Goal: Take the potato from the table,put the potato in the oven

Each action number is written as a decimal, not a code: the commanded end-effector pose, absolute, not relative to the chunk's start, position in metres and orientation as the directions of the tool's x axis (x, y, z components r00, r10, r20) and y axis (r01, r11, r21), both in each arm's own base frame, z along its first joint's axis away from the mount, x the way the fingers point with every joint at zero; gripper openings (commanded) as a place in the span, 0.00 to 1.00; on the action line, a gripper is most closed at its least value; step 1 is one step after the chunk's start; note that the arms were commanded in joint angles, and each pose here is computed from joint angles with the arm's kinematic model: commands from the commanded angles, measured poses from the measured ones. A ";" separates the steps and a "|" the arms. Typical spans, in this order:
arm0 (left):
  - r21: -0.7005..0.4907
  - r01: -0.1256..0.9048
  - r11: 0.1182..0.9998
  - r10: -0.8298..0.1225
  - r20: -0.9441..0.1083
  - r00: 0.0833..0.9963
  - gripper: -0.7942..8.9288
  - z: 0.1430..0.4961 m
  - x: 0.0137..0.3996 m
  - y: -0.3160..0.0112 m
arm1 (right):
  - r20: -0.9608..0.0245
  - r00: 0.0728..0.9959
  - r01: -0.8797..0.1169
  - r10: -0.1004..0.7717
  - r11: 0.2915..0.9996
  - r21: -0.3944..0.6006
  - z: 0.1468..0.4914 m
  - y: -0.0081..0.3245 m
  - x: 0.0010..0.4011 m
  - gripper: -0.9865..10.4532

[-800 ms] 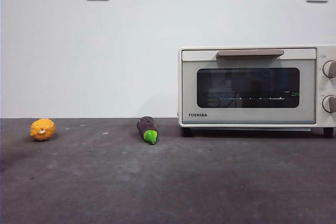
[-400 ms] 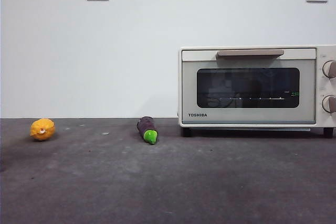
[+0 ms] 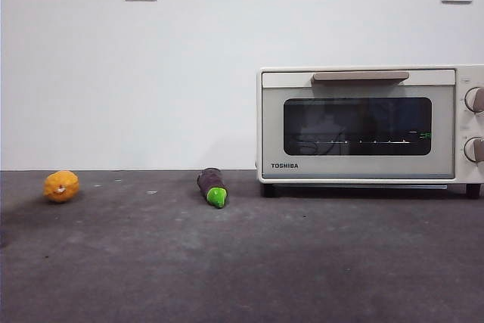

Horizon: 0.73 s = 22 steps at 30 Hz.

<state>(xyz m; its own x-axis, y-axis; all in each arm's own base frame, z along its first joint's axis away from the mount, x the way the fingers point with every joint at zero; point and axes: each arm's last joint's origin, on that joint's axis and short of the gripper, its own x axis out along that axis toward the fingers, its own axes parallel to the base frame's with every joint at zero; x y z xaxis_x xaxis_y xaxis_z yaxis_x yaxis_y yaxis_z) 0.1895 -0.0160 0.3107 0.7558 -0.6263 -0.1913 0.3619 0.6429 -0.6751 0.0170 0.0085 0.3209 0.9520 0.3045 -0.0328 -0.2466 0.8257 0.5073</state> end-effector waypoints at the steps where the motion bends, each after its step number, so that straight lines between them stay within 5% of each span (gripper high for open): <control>1: -0.692 0.386 0.610 -0.674 -0.197 0.712 0.08 0.317 0.202 -0.021 | -0.057 0.943 -0.261 0.328 0.833 0.487 0.323 0.009 0.022 0.14; 22: -0.700 0.497 0.512 -0.837 -0.277 0.473 0.08 0.357 0.305 -0.110 | -0.169 0.911 -0.255 0.376 0.835 0.487 0.319 0.011 0.040 0.08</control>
<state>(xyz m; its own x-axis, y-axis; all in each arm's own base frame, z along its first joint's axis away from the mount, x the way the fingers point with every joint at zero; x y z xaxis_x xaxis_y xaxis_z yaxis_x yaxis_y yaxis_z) 0.2996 -0.1050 0.3585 0.4840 -0.8319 -0.2715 0.4860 0.5135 -0.7072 0.0404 0.0112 0.3170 0.9108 0.3729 -0.1771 -0.2424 0.8303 0.5018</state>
